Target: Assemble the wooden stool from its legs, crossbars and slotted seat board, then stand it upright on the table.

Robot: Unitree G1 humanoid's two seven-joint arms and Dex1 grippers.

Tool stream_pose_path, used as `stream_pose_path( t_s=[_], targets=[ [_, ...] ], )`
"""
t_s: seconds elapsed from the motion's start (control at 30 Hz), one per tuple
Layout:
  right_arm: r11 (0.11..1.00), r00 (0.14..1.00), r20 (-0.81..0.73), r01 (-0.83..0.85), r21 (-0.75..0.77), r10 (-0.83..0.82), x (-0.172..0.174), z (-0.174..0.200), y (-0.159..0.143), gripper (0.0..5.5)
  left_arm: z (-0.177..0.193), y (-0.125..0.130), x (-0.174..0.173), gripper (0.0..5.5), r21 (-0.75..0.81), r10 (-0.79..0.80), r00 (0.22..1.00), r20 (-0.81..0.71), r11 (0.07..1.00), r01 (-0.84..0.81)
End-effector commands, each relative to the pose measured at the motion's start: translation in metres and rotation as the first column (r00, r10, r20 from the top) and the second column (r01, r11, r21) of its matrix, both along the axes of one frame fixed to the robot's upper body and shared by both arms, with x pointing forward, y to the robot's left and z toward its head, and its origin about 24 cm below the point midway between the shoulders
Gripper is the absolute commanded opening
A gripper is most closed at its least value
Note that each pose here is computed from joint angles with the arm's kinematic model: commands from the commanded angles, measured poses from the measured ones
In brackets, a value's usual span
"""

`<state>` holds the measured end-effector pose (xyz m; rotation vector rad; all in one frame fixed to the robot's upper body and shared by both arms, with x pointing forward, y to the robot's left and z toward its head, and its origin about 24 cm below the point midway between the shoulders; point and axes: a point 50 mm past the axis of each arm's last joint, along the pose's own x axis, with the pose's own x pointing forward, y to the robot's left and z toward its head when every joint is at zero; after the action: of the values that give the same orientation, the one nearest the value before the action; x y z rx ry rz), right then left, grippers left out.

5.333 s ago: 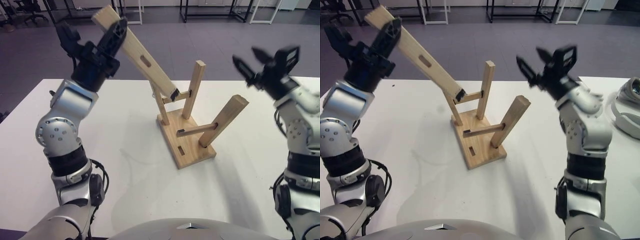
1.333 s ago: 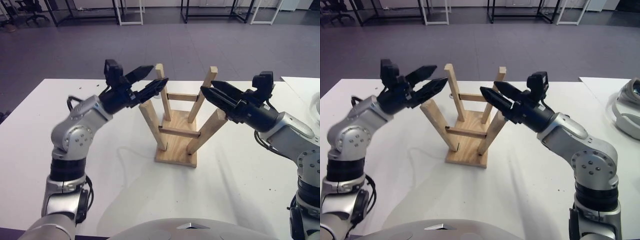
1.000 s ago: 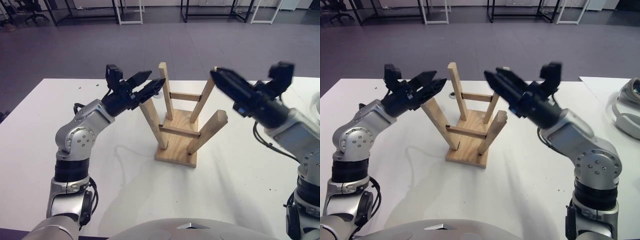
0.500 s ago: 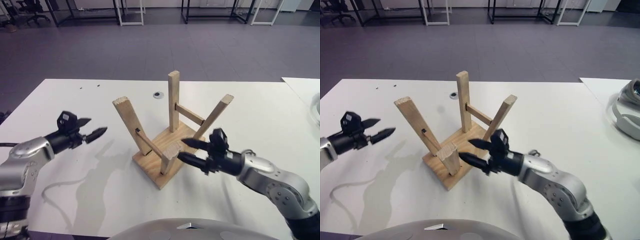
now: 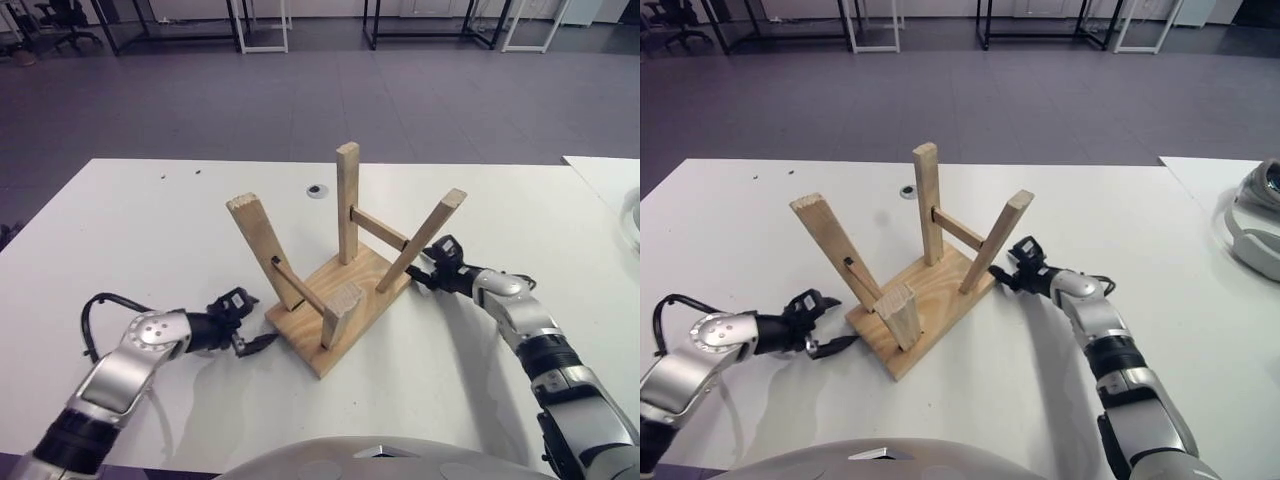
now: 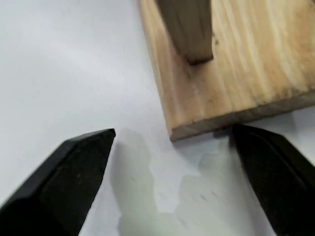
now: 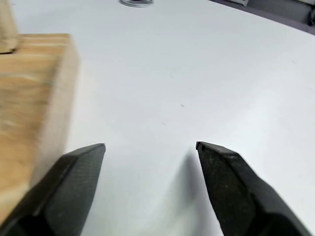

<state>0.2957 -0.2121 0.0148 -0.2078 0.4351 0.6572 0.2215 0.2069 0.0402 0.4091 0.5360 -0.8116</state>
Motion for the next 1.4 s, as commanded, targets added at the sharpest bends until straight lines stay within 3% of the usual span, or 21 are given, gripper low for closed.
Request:
stream_pose_path(
  t_s=[0.03,0.13,0.27,0.33,0.47,0.57,0.77,0.9,1.03,1.13,1.3,1.4],
  targets=[
    [0.991,0.993,-0.063,-0.092,0.094,0.099,-0.040,-0.009,0.000,3.47,-0.020,0.003,0.019,4.40,-0.039,0.254,0.966,0.055,0.967,-0.252],
    [0.993,1.000,0.001,-0.006,0.117,0.006,-0.053,0.011,-0.010,3.47,-0.014,-0.002,0.021,4.40,-0.187,0.332,0.937,0.106,0.932,-0.309],
    [0.979,0.978,0.044,0.201,0.043,-0.203,-0.072,0.019,-0.018,3.47,-0.007,0.043,-0.004,4.40,-0.091,0.429,0.882,0.194,0.903,-0.419],
    [0.976,0.975,0.021,0.219,0.009,-0.219,-0.086,0.016,-0.016,3.47,-0.008,0.046,-0.020,4.40,-0.026,0.409,0.890,0.203,0.911,-0.412],
    [0.976,0.977,-0.018,0.215,0.022,-0.214,-0.096,0.012,-0.001,3.47,-0.018,-0.001,-0.048,4.40,-0.101,0.320,0.945,0.074,0.945,-0.312],
    [0.983,0.986,-0.021,0.165,0.083,-0.164,-0.092,0.015,0.023,3.47,-0.022,-0.029,-0.039,4.40,-0.149,0.296,0.952,0.076,0.948,-0.283],
    [0.979,0.994,-0.022,0.113,0.167,-0.111,-0.094,0.032,0.044,3.47,0.001,-0.057,-0.036,4.40,-0.294,0.296,0.954,0.039,0.916,-0.273],
    [0.988,0.998,-0.024,0.065,0.137,-0.062,-0.094,0.071,0.046,3.47,0.052,-0.063,-0.042,4.40,-0.307,0.156,0.983,0.100,0.944,-0.119],
    [0.986,0.998,0.051,-0.048,0.161,0.040,-0.095,0.121,0.052,3.47,0.097,-0.053,-0.033,4.40,-0.289,0.126,0.973,0.195,0.955,-0.065],
    [0.980,0.992,0.092,-0.098,0.171,0.083,-0.095,0.142,0.051,3.47,0.107,-0.043,-0.031,4.40,-0.254,0.117,0.975,0.191,0.965,-0.066],
    [0.999,1.000,-0.002,-0.028,0.032,0.028,-0.097,0.121,0.033,3.47,0.079,-0.014,-0.036,4.40,-0.119,0.148,0.986,0.076,0.983,-0.139],
    [0.991,0.999,0.029,0.038,-0.131,-0.034,-0.087,0.125,-0.008,3.47,0.085,0.020,-0.026,4.40,-0.026,0.195,0.973,0.125,0.981,-0.193]
  ],
)
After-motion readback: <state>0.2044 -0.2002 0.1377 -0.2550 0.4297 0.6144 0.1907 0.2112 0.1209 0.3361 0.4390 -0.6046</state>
